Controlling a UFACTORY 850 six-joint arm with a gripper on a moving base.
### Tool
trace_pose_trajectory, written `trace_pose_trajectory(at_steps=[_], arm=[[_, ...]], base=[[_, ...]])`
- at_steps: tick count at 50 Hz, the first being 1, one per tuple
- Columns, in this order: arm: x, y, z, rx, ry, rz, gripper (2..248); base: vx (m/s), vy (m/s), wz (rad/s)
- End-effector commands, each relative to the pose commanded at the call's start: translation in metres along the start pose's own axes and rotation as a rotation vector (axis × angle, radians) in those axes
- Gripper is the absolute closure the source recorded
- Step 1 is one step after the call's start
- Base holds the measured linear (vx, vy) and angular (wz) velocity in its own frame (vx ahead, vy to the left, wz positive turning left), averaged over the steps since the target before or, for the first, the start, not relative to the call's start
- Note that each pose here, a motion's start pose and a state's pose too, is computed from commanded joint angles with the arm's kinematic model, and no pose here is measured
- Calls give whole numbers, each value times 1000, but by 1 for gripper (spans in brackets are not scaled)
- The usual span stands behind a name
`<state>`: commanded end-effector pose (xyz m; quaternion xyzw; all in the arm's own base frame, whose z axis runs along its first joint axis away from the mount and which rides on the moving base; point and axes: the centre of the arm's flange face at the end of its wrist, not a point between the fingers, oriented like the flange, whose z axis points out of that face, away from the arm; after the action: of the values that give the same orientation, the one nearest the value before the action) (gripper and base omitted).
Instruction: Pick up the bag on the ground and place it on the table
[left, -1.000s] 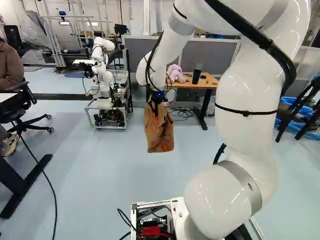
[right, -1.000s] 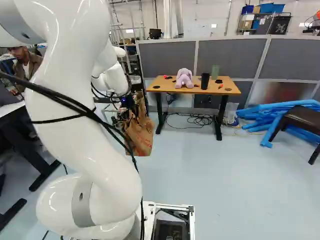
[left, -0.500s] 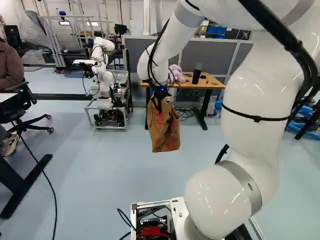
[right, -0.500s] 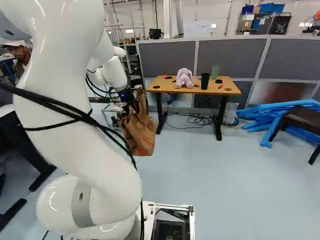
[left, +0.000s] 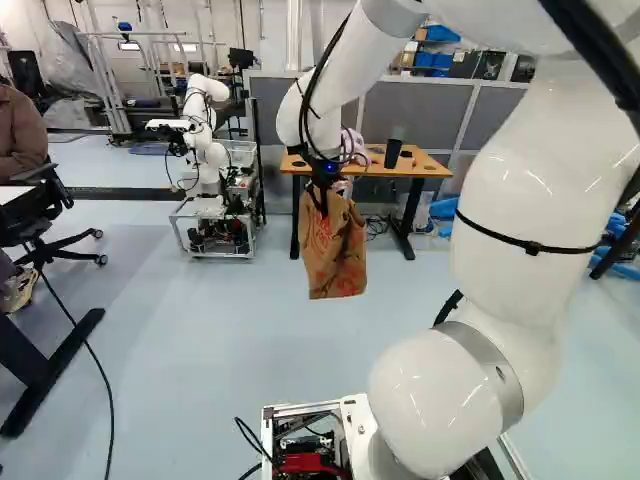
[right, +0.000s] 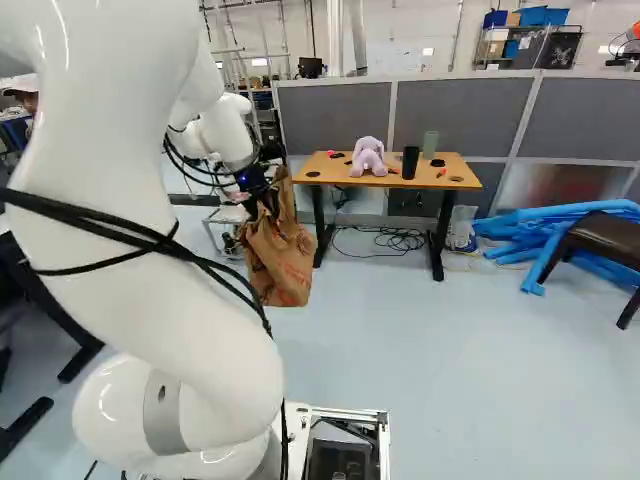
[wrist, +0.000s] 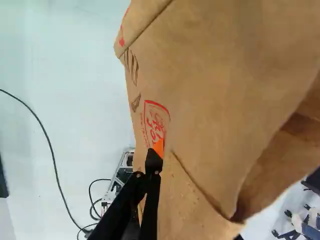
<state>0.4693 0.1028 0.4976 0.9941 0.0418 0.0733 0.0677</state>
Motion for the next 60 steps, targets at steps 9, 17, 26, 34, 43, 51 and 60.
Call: trace_pose_trajectory(at_steps=[9,17,26,34,43,51,60], arm=[[1,4,-13,0,17,8,229],[1,7,-25,3,38,14,229],[-2,10,-38,7,65,19,229],[-5,12,-50,10,89,23,229],[-9,15,-63,11,106,28,229],[-11,19,-74,8,110,34,229],[-14,23,-86,0,101,42,229]], base=[[0,0,0],[0,0,0],[0,0,0],[0,0,0],[0,0,0],[0,0,0],[0,0,0]])
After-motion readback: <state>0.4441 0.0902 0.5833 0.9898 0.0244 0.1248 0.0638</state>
